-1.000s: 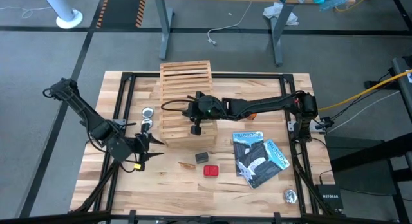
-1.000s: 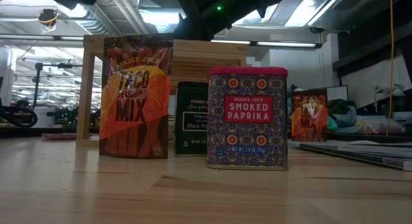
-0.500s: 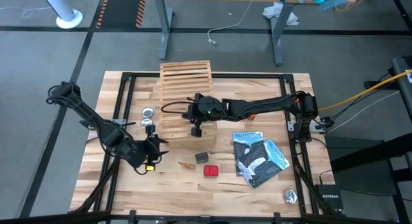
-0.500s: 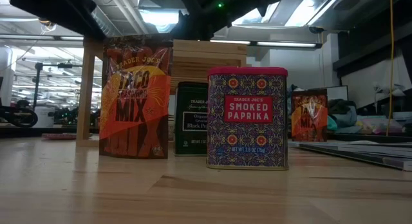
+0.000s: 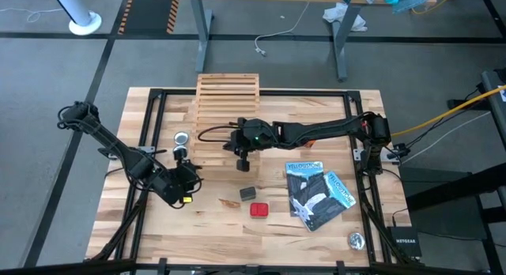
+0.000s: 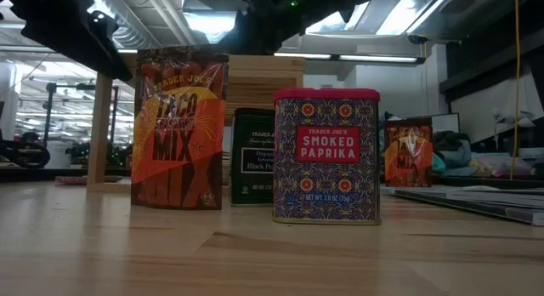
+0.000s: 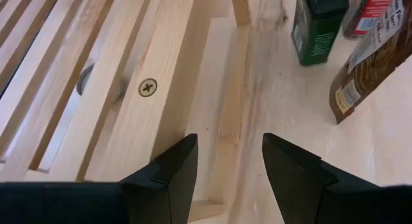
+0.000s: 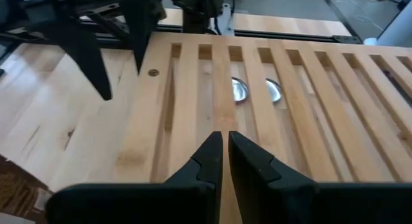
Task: Shelf spices
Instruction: Adjust the shelf, then put the orange seasoning pack on the shelf
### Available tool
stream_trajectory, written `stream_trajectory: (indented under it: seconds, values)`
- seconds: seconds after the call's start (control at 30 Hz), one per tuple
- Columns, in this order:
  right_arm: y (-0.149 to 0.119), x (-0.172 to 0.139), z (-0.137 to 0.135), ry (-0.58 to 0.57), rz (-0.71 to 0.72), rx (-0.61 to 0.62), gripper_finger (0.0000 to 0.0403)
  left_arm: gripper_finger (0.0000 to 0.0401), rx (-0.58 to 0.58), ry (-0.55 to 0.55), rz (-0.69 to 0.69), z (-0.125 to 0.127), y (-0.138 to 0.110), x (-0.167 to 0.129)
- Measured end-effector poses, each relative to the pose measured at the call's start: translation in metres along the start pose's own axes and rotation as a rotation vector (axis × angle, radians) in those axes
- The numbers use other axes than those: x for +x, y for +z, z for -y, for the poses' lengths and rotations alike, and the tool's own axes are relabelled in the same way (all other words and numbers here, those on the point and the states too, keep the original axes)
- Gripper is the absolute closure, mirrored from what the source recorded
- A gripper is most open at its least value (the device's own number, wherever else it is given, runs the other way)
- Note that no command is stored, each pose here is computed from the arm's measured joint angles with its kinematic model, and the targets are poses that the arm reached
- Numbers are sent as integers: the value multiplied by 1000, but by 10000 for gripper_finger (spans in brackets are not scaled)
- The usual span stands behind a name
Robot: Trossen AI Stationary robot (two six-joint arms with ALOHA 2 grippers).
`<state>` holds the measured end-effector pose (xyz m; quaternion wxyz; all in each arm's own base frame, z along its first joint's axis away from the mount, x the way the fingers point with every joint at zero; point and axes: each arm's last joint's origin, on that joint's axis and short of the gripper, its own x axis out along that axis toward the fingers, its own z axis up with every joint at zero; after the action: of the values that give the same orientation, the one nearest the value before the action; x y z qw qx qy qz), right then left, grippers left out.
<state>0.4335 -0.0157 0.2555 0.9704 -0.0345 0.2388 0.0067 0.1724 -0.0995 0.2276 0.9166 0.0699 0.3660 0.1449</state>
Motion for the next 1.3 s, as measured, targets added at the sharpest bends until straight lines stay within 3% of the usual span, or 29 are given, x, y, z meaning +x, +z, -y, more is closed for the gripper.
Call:
stream_trajectory:
  seconds: [0.3, 0.9, 1.3]
  values:
    - [0, 0, -2, 70, 8, 0, 370, 232, 46, 79, 32, -4, 1, 2]
    - [17, -16, -12, 69, 74, -41, 370, 232, 32, 58, 76, 4, 0, -5]
    - [33, -47, -14, 89, 87, -63, 370, 232, 76, -86, 189, 23, 14, -30]
